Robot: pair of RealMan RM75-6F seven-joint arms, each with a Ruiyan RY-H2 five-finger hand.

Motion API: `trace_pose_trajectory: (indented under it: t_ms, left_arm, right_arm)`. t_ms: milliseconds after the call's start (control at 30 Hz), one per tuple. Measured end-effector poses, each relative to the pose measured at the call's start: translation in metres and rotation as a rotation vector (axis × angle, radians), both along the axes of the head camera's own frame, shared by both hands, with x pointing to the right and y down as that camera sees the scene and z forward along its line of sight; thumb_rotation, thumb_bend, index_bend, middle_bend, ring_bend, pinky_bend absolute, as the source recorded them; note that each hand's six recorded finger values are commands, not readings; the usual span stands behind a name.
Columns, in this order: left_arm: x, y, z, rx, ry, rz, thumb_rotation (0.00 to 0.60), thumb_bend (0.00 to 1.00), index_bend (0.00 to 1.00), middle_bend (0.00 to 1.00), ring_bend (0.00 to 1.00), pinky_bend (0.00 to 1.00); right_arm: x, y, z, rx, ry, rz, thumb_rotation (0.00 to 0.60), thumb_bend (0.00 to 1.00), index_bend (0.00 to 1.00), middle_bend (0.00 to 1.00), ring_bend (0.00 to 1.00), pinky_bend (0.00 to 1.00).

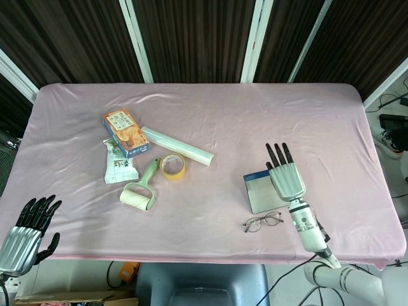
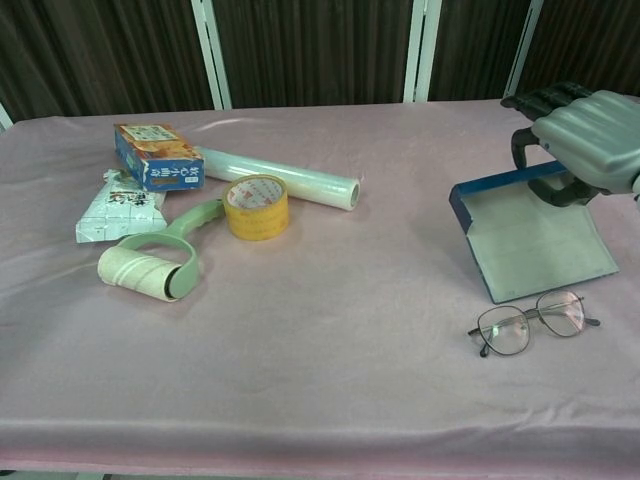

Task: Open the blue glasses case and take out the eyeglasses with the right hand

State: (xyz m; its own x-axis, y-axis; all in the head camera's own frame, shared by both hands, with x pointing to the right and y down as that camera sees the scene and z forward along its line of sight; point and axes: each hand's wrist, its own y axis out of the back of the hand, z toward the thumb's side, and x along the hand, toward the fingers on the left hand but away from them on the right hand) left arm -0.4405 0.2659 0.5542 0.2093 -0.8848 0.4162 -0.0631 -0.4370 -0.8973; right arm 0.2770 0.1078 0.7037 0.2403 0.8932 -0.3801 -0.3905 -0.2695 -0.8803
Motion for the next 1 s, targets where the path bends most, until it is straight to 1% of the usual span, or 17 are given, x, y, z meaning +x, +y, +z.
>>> trace_pose_trajectory:
  t_ms: [133,233,433,500,633,767,867,1000]
  left_arm:
    - [0.001,0.0,0.001,-0.002,-0.001,0.002,0.6,0.45,0.0,0.0,0.0,0.0]
    - [0.001,0.0,0.001,-0.003,-0.002,0.002,0.6,0.45,0.0,0.0,0.0,0.0]
    - [0.001,0.0,0.003,-0.008,-0.007,0.001,0.6,0.45,0.0,0.0,0.0,0.0]
    - [0.001,0.0,0.003,-0.009,-0.009,0.001,0.6,0.45,0.0,0.0,0.0,0.0]
    - [0.002,0.0,0.003,-0.011,-0.012,-0.001,0.6,0.45,0.0,0.0,0.0,0.0]
    - [0.002,0.0,0.003,-0.011,-0.013,0.001,0.6,0.45,0.0,0.0,0.0,0.0]
    - [0.003,0.001,0.004,-0.013,-0.014,0.003,0.6,0.45,0.0,0.0,0.0,0.0]
    - [0.003,0.001,0.004,-0.011,-0.015,0.005,0.6,0.45,0.0,0.0,0.0,0.0]
  right_arm:
    - [0.016,-0.012,0.009,-0.009,0.033,0.065,0.6,0.57,0.67,0.15,0.0,0.0]
    - [0.029,-0.018,0.019,-0.032,0.053,0.116,0.6,0.57,0.61,0.15,0.0,0.0]
    - [0.042,-0.017,0.036,-0.123,0.04,0.19,0.6,0.56,0.36,0.13,0.0,0.0]
    - [0.043,-0.015,0.036,-0.142,0.033,0.196,0.6,0.54,0.33,0.11,0.0,0.0]
    - [0.039,-0.01,0.028,-0.144,0.021,0.172,0.6,0.51,0.33,0.1,0.0,0.0]
    - [0.03,-0.001,0.016,-0.139,-0.016,0.127,0.6,0.5,0.36,0.1,0.0,0.0]
    - [0.019,0.011,0.003,-0.139,-0.057,0.065,0.6,0.5,0.39,0.1,0.0,0.0]
    - [0.006,0.03,-0.015,-0.173,-0.111,-0.028,0.6,0.5,0.46,0.1,0.0,0.0]
